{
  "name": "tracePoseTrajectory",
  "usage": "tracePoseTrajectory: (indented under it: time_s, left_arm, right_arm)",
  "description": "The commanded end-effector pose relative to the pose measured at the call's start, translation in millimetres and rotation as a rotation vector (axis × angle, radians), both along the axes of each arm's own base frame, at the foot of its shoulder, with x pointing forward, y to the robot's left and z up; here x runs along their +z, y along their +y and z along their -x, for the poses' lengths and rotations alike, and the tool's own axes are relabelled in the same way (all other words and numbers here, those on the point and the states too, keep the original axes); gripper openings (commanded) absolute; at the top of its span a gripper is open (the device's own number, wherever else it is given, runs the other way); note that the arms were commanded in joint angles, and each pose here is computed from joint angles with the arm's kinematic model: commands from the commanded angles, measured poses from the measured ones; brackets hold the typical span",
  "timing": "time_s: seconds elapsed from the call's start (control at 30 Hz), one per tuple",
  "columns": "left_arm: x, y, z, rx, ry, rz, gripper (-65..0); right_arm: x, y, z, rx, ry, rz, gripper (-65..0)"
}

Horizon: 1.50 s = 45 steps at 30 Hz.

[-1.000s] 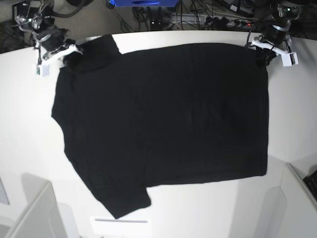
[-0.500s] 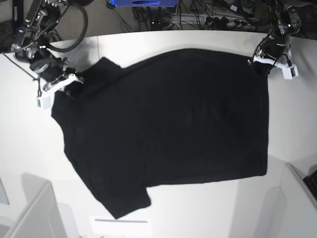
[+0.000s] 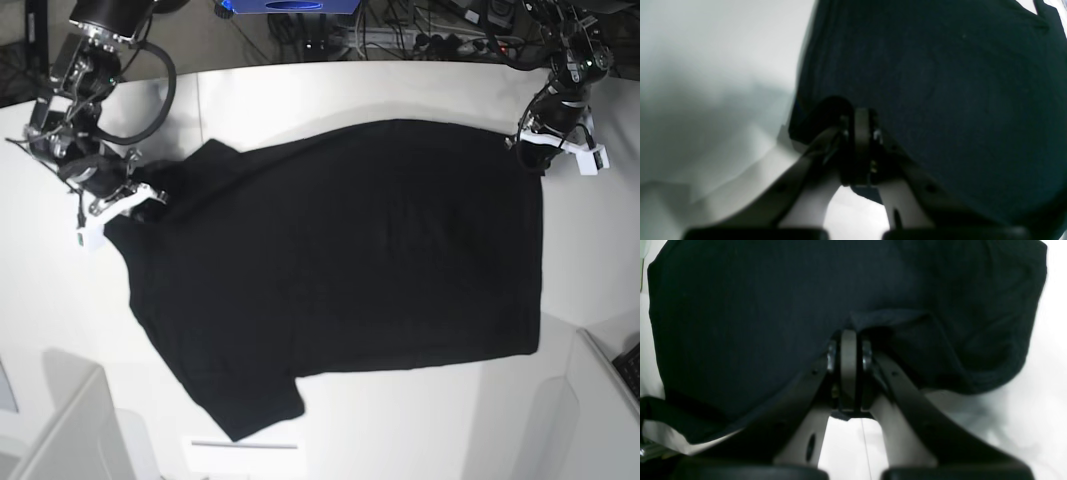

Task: Fold the T-shirt properly
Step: 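Drag the shoulder edge toward the hem with both grippers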

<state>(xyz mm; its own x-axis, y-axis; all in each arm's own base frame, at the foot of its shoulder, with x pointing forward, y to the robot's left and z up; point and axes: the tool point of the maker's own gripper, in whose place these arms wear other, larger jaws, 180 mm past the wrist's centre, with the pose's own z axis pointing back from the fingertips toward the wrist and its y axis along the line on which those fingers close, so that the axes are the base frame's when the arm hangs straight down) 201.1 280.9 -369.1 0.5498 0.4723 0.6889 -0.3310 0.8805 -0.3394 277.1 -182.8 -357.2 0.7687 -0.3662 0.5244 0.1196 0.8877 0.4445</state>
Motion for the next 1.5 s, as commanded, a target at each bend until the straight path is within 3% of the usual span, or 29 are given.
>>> tracePoseTrajectory:
  time_s: [0.0,0.13,0.33,0.5,0.97,1.07,1.23,1.47]
  left_arm:
    - [13,4,-7,0.000,-0.045,-0.020,-65.0]
    - [16,5,-12,0.002,-0.058,-0.019,-65.0]
    - [21,5,-23,0.007,-0.086,-0.018,-65.0]
    - [22,14,-27,0.078,-0.083,-0.008,-65.0]
    - [34,23,-47,0.134,-0.125,-0.003,-65.0]
    - [36,23,-50,0.134,-0.132,-0.002,-65.0]
    - [30,26,-52,0.146,-0.122,0.010,-65.0]
    - [19,30,-54,0.164,-0.100,0.030,-65.0]
  right_arm:
    - [11,-3,-12,-0.005,-0.048,0.000,-65.0]
    - [9,-7,-26,-0.013,-0.045,-0.013,-65.0]
    - [6,7,-47,0.053,-0.039,-0.016,-65.0]
    - [1,4,-63,0.027,-0.046,-0.039,-65.0]
    - [4,5,-98,0.013,-0.042,-0.092,-65.0]
    - [3,21,-104,0.065,-0.035,-0.085,-65.0]
    - [4,34,-113,0.088,-0.083,-0.065,-65.0]
    - [-8,32,-113,0.075,-0.051,-0.078,-65.0]
